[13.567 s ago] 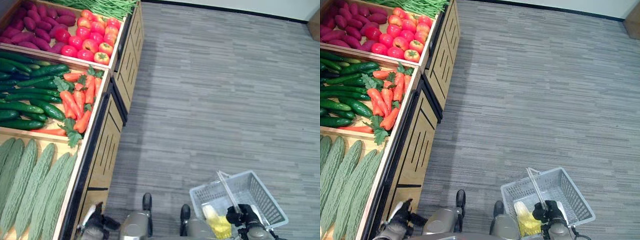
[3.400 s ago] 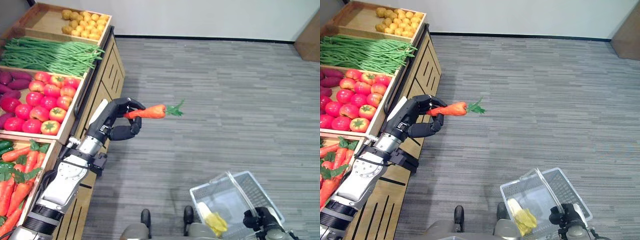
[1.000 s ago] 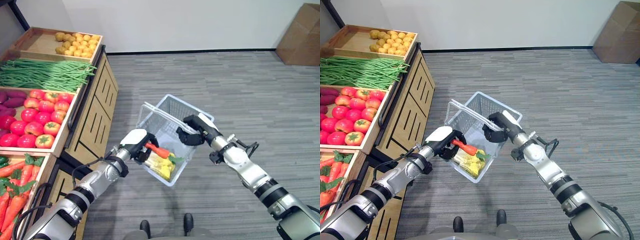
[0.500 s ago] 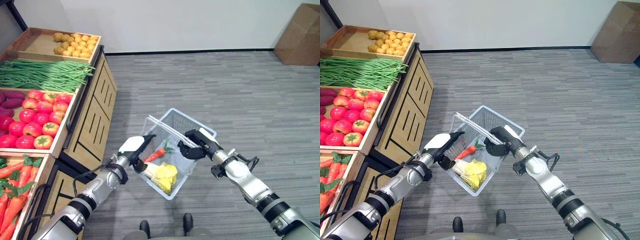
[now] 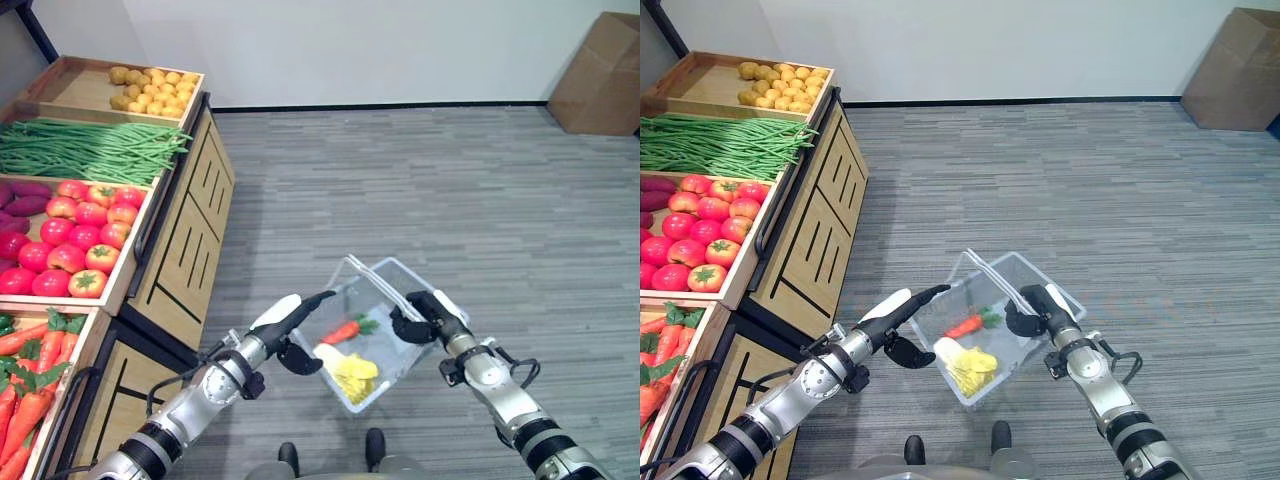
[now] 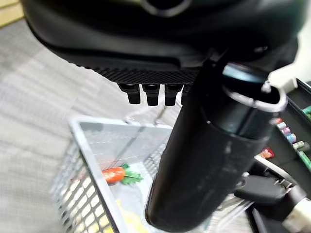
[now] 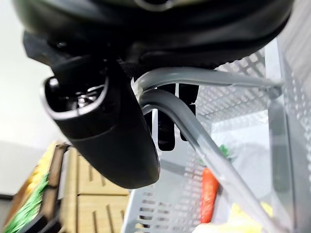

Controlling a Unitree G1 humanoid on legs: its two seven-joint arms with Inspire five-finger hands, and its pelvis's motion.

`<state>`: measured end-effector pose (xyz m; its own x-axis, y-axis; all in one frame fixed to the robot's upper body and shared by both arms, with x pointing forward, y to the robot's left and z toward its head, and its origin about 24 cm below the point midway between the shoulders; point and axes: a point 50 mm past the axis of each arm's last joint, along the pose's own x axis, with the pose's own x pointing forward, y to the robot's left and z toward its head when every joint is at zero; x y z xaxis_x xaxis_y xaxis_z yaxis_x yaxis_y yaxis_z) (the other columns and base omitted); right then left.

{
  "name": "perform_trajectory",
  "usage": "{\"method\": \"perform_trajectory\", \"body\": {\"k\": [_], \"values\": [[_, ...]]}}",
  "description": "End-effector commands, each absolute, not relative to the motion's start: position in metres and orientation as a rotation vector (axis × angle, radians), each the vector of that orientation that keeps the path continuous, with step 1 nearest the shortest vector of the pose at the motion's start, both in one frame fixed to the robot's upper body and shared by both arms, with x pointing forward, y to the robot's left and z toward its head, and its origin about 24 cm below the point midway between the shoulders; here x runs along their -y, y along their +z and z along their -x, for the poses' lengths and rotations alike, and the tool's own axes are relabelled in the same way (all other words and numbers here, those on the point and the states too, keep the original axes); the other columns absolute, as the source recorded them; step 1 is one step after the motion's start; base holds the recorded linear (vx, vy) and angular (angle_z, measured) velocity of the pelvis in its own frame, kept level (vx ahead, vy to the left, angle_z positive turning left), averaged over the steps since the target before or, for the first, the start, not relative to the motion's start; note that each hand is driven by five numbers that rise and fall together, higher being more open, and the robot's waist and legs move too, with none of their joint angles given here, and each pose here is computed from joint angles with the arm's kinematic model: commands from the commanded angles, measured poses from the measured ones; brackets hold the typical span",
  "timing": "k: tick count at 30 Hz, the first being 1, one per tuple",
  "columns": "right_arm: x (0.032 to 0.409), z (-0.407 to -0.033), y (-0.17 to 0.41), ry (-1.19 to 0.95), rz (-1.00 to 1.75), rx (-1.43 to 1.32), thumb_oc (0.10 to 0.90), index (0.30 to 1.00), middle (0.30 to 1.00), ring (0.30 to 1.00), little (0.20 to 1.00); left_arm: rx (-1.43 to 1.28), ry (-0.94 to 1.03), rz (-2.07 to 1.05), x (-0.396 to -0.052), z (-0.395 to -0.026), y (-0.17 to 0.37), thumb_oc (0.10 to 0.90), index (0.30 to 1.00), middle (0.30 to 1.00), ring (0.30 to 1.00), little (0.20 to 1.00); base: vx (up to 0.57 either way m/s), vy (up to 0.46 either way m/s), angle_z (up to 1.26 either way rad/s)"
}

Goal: Get the vegetables into the basket

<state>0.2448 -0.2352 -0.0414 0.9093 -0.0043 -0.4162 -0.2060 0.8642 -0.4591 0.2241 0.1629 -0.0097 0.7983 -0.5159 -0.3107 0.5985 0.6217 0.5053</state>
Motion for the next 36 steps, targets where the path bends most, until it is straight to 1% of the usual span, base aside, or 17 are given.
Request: {"method": "perform_trajectory", "body": {"k": [1, 3, 4, 5, 6, 8, 10, 13, 14, 17, 18, 19, 25, 30, 33, 34, 36], "values": [[0.252, -0.272, 0.001, -0.069, 0.474, -0.181, 0.400, 0.300, 0.300, 0.300, 0.300, -0.162, -0.594, -0.441, -0.175, -0.224, -0.005, 0.900, 1.000, 1.000, 1.000, 1.000, -0.01, 0.001, 0.07], [0.257, -0.266, -0.005, -0.093, 0.458, -0.210, 0.400, 0.300, 0.300, 0.300, 0.300, -0.208, -0.564, -0.416, -0.182, -0.218, -0.013, 0.900, 1.000, 1.000, 1.000, 1.000, -0.01, 0.002, 0.06], [0.266, -0.254, -0.021, -0.137, 0.433, -0.286, 0.400, 0.300, 0.300, 0.300, 0.300, -0.302, -0.523, -0.398, -0.191, -0.209, -0.030, 0.900, 1.000, 1.000, 1.000, 1.000, -0.01, 0.003, 0.06], [0.266, -0.254, -0.021, -0.137, 0.433, -0.286, 0.400, 0.300, 0.300, 0.300, 0.300, -0.302, -0.523, -0.398, -0.191, -0.209, -0.031, 0.900, 1.000, 1.000, 1.000, 1.000, -0.03, 0.010, 0.09], [0.276, -0.238, -0.039, -0.190, 0.407, -0.379, 0.400, 0.300, 0.300, 0.300, 0.300, -0.427, -0.438, -0.351, -0.204, -0.196, -0.053, 0.900, 1.000, 1.000, 1.000, 1.000, -0.03, 0.007, 0.08], [0.280, -0.231, -0.047, -0.213, 0.391, -0.419, 0.400, 0.300, 0.300, 0.300, 0.300, -0.467, -0.414, -0.344, -0.208, -0.191, -0.062, 0.900, 1.000, 1.000, 1.000, 1.000, -0.03, 0.003, 0.07], [0.293, -0.205, -0.070, -0.292, 0.341, -0.554, 0.400, 0.300, 0.300, 0.300, 0.300, -0.601, -0.311, -0.408, -0.225, -0.173, -0.088, 0.900, 1.000, 1.000, 1.000, 1.000, -0.02, 0.001, 0.08], [0.299, -0.189, -0.084, -0.340, 0.315, -0.635, 0.400, 0.300, 0.300, 0.300, 0.300, -0.694, -0.287, -0.549, -0.236, -0.159, -0.104, 0.900, 1.000, 1.000, 1.000, 1.000, -0.01, -0.001, 0.10], [0.306, -0.167, -0.097, -0.417, 0.266, -0.724, 0.400, 0.300, 0.300, 0.300, 0.300, -0.831, -0.240, -0.618, -0.245, -0.138, -0.125, 0.900, 1.000, 1.000, 1.000, 1.000, -0.01, -0.005, 0.07], [0.311, -0.153, -0.105, -0.462, 0.237, -0.784, 0.400, 0.300, 0.300, 0.300, 0.300, -0.929, -0.187, -0.631, -0.249, -0.122, -0.137, 0.900, 1.000, 1.000, 1.000, 1.000, 0.00, -0.003, 0.02], [0.313, -0.137, -0.114, -0.499, 0.218, -0.857, 0.400, 0.300, 0.300, 0.300, 0.300, -1.018, -0.128, -0.632, -0.254, -0.108, -0.145, 0.900, 1.000, 1.000, 1.000, 1.000, 0.00, 0.000, 0.00], [0.313, -0.138, -0.114, -0.499, 0.218, -0.856, 0.400, 0.300, 0.300, 0.300, 0.300, -1.017, -0.128, -0.632, -0.253, -0.108, -0.145, 0.900, 1.000, 1.000, 1.000, 1.000, 0.00, -0.008, -0.07], [0.315, -0.098, -0.131, -0.619, 0.112, -1.017, 0.400, 0.300, 0.300, 0.300, 0.300, -1.179, -0.049, -0.628, -0.258, -0.080, -0.156, 0.900, 1.000, 1.000, 1.000, 1.000, 0.00, -0.006, -0.05], [0.308, -0.062, -0.143, -0.619, 0.090, -1.150, 0.400, 0.300, 0.300, 0.300, 0.300, -1.255, -0.006, -0.526, -0.250, -0.061, -0.163, 0.900, 1.000, 1.000, 1.000, 1.000, 0.00, -0.004, -0.02], [0.305, -0.057, -0.144, -0.612, 0.094, -1.169, 0.400, 0.300, 0.300, 0.300, 0.300, -1.271, 0.015, -0.496, -0.248, -0.057, -0.164, 0.900, 1.000, 1.000, 1.000, 1.000, 0.00, 0.000, 0.00], [0.304, -0.051, -0.146, -0.598, 0.101, -1.199, 0.900, 1.000, 1.000, 1.000, 1.000, -1.279, 0.028, -0.452, -0.243, -0.055, -0.166, 0.900, 1.000, 1.000, 1.000, 1.000, 0.00, 0.000, 0.00], [0.300, -0.047, -0.148, -0.570, 0.104, -1.221, 0.900, 1.000, 1.000, 1.000, 1.000, -1.297, 0.043, -0.424, -0.242, -0.051, -0.167, 0.900, 1.000, 1.000, 1.000, 1.000, 0.00, -0.016, 0.00]]}}
